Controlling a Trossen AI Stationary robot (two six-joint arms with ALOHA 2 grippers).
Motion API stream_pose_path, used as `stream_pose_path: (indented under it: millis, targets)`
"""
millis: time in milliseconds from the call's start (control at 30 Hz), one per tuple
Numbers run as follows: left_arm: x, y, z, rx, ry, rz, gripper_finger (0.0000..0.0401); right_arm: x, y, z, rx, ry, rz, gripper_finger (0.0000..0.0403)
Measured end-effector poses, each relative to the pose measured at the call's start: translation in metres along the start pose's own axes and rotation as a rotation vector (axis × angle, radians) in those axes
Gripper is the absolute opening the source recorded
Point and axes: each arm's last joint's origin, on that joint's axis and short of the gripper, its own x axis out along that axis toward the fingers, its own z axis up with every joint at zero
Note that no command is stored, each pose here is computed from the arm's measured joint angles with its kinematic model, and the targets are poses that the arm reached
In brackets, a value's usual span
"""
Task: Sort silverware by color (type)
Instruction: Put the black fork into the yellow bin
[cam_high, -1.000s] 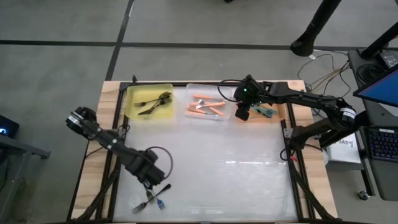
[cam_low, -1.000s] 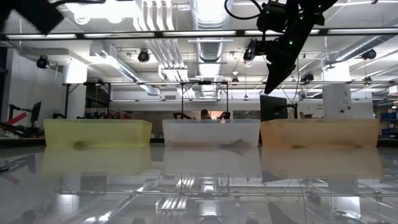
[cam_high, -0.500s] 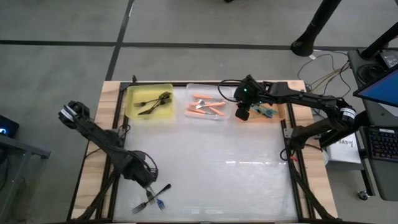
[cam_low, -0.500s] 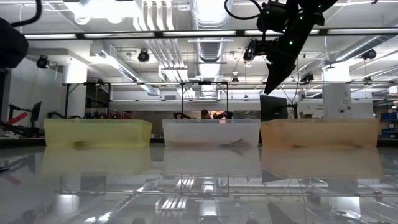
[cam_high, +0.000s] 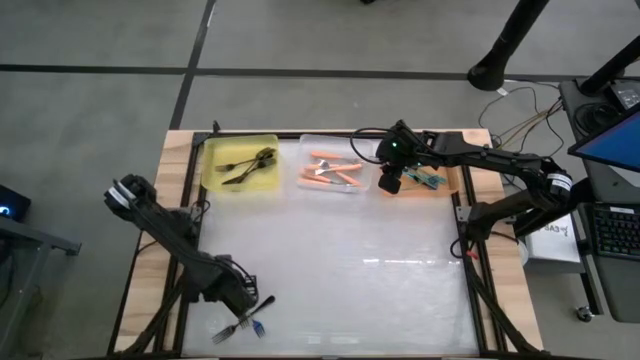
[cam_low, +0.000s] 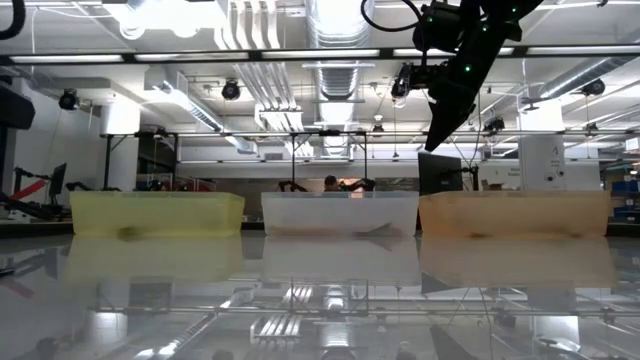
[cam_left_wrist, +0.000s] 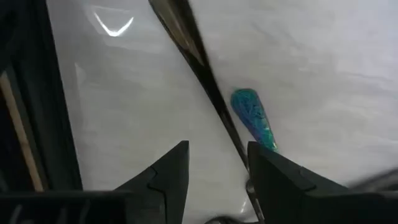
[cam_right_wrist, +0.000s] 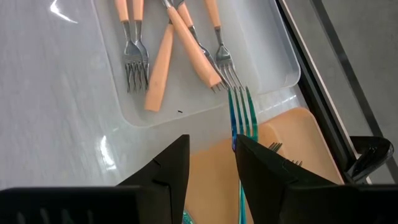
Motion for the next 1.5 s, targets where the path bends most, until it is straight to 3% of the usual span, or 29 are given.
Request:
stream_pose_path:
  millis: [367,867,1033,1233,1500]
  targets:
    - [0.020,-0.007,-0.010,0.011,0.011,0.032,0.0141,0.000,0.000,0.000,0.000,-0.001,0.000,0.0121]
    - [0.034,-0.010,-0.014,0.028,0.010,0.030,0.0096,0.000,0.000,0.000,0.000,0.000,0.000,0.0121]
    - [0.035,-0.010,-0.014,0.085,0.011,0.025,0.0072,0.000,0.000,0.000,0.000,0.000,0.000,0.0121]
    - [0.036,-0.010,-0.013,0.126,0.005,0.022,0.0008,0.000,0.000,0.000,0.000,0.000,0.000,0.0121]
    - [0.028,-0.006,-0.011,0.129,0.022,0.019,0.0003,0.000,0.000,0.000,0.000,0.000,-0.001,0.0121]
